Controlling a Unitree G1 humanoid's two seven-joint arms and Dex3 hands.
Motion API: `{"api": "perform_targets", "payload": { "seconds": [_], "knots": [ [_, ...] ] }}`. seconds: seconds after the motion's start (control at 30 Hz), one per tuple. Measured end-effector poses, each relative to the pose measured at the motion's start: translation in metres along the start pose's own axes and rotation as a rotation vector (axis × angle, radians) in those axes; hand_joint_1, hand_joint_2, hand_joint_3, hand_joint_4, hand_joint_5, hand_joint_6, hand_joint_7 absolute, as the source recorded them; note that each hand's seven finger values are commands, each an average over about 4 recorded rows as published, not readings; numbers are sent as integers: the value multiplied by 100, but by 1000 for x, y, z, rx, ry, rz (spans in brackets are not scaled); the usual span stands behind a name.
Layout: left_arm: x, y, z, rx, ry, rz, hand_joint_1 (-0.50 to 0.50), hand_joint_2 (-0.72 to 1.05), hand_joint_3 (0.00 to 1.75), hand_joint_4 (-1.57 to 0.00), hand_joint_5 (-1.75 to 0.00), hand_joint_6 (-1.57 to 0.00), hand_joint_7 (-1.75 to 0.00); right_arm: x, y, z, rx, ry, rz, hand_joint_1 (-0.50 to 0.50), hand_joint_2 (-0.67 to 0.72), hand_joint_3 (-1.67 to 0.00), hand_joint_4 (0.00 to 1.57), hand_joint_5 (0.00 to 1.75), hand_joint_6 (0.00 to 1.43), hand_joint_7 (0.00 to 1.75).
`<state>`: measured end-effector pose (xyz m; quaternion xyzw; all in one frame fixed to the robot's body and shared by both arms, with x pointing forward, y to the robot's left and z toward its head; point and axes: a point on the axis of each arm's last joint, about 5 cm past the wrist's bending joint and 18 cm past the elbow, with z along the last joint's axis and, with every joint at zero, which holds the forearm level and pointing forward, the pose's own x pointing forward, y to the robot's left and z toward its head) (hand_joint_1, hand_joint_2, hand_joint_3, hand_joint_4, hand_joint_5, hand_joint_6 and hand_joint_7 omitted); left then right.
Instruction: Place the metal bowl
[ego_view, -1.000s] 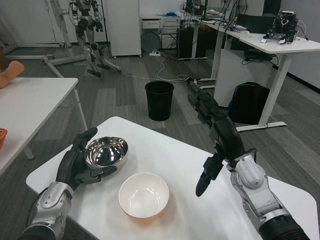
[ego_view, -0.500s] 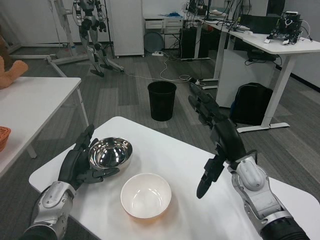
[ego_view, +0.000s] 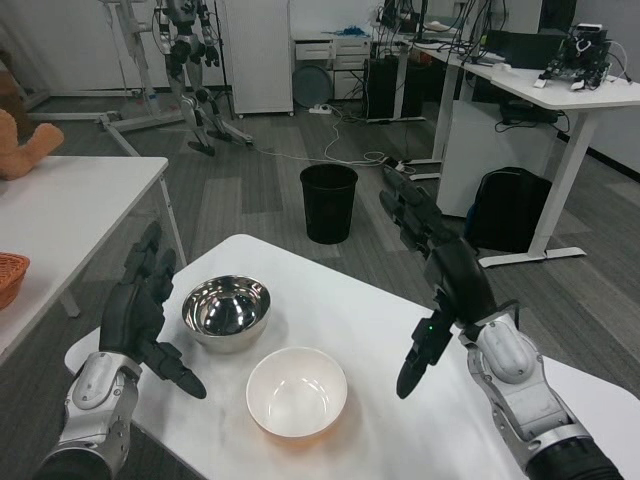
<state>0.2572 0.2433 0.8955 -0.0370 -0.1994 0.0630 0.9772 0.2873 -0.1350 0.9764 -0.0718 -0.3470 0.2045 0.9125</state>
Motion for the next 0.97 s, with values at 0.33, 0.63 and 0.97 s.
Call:
{"api": "perform_targets", "payload": {
  "seconds": [0.33, 0.63, 0.97],
  "knots": [
    [18, 4, 56, 54, -288, -14, -50, -72, 0, 0, -10, 0, 0, 2, 1, 3, 1, -16, 5, -42, 72, 0, 0, 0, 0, 0],
    [26, -7, 88, 63, -384, -120, -50, -72, 0, 0, -10, 0, 0, 2, -1, 3, 2, -19, -4, -42, 72, 0, 0, 0, 0, 0],
    [28, -9, 92, 43, -372, -174, -50, -72, 0, 0, -3, 0, 0, 3, -7, 8, -5, -46, -40, -42, 72, 0, 0, 0, 0, 0]
  ]
}}
